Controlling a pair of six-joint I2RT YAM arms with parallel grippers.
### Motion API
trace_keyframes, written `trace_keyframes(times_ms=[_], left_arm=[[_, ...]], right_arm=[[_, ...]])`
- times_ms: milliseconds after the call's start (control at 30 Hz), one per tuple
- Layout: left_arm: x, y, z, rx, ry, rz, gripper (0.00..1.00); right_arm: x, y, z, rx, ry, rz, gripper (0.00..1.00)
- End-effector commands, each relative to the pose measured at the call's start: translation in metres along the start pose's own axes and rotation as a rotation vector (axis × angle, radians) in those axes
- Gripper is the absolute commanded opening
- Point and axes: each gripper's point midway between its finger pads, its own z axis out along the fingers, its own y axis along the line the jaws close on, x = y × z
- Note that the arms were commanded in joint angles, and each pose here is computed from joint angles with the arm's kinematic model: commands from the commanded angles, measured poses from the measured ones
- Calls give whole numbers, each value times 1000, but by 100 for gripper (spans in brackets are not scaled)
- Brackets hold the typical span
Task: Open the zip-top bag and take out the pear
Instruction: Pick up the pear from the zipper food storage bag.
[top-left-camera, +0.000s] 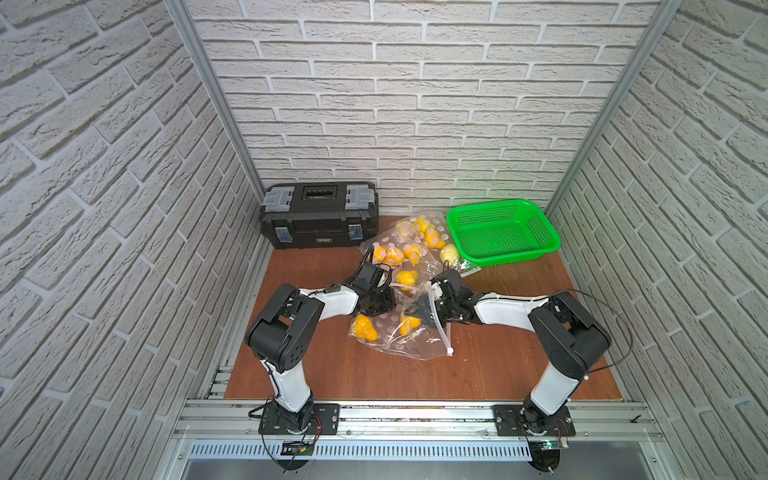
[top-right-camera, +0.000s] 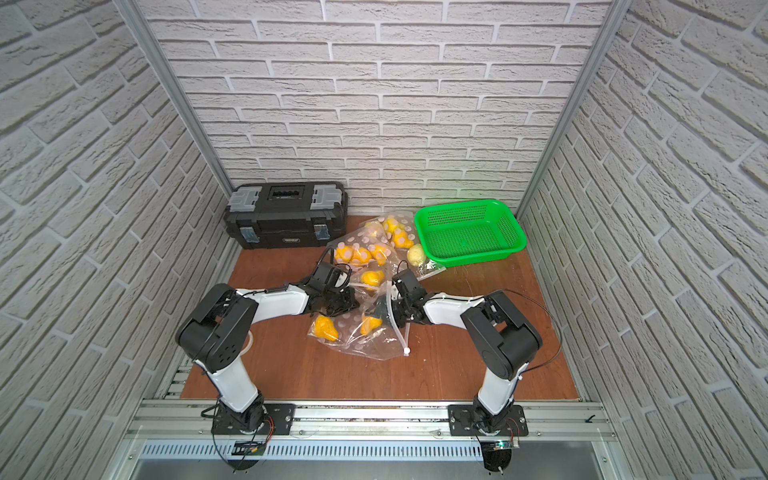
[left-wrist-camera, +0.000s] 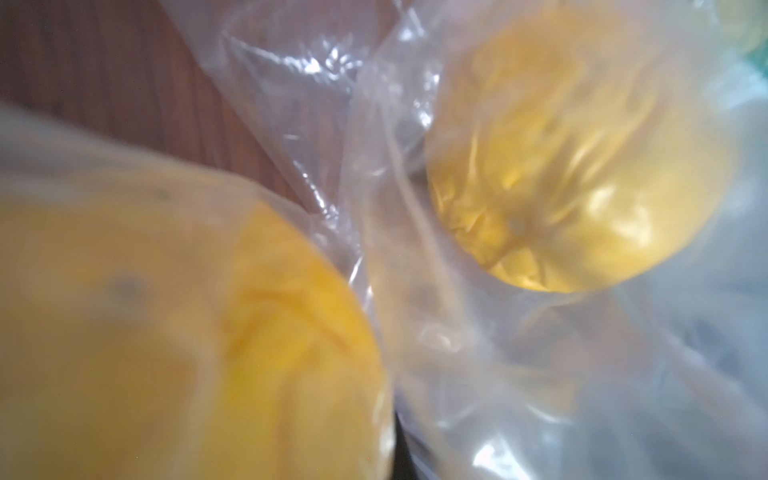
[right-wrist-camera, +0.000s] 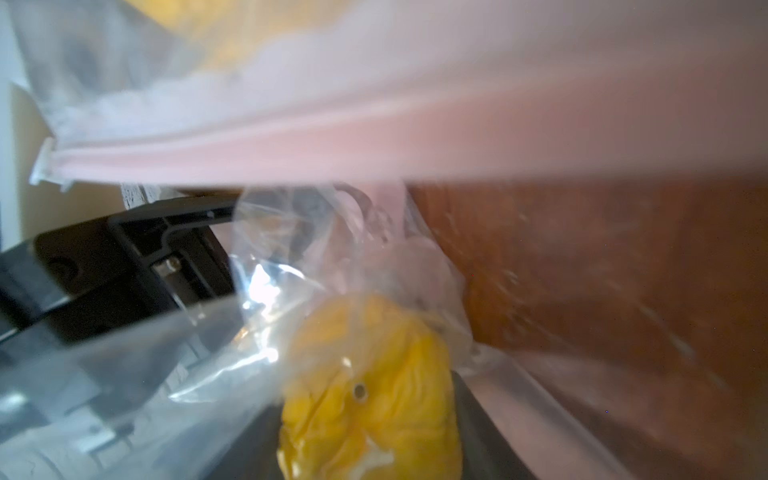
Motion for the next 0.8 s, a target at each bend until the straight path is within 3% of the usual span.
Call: trace_keyframes(times_ms=[0, 333, 533, 600, 767], left_arm=[[22, 68, 2, -209, 61, -71, 0], [28, 84, 3, -261, 78, -90, 0], [30, 86, 2, -277, 87, -80, 0], [31, 89, 1, -289, 87, -76, 0], [33, 91, 2, -293, 98, -73, 0]], right_arm=[[9, -3, -29, -7, 8, -32, 45], [12, -40, -95, 62, -69, 3, 50], [18, -52, -91, 96, -32, 8, 49], [16, -55, -95, 116, -52, 5, 59], [14, -57, -86, 110, -30, 18, 64]])
